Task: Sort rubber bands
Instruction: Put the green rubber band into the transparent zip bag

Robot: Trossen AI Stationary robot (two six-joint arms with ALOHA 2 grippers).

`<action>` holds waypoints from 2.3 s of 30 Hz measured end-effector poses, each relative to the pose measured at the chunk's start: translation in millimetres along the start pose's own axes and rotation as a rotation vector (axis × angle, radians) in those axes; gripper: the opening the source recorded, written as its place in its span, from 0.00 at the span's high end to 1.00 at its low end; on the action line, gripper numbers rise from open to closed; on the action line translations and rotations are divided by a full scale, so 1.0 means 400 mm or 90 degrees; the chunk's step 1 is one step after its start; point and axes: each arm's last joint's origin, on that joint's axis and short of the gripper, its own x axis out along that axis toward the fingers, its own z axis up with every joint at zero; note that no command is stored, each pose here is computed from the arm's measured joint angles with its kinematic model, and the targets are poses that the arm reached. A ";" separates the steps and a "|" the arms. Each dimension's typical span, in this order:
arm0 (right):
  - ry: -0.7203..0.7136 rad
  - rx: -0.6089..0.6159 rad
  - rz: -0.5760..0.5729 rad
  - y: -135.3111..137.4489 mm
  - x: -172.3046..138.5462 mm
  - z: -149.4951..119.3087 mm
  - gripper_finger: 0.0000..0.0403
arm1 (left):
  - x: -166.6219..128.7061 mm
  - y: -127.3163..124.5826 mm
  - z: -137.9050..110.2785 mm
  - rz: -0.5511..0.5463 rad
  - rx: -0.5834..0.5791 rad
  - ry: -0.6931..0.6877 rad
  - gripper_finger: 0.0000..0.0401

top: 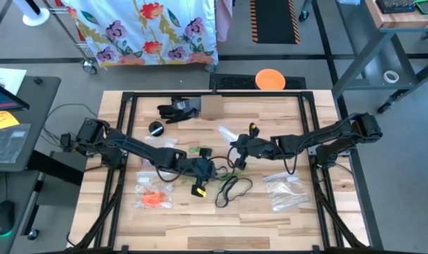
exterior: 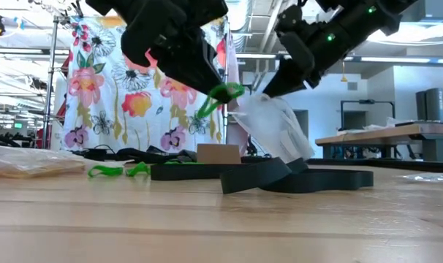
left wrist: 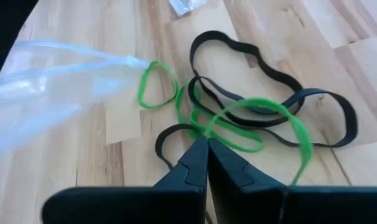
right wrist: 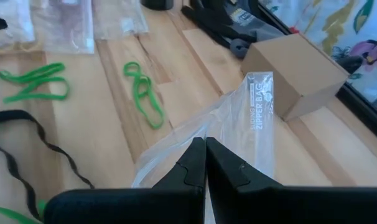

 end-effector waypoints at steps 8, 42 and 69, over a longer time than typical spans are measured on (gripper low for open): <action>-0.078 0.045 0.025 0.007 -0.002 0.033 1.00 | -0.001 -0.002 0.006 0.000 0.006 -0.015 1.00; -0.106 0.226 0.155 0.035 0.069 0.026 1.00 | -0.019 -0.002 0.066 0.211 0.082 -0.146 1.00; -0.144 0.223 0.190 0.067 0.047 0.037 1.00 | -0.004 0.066 0.011 0.337 -0.079 -0.029 1.00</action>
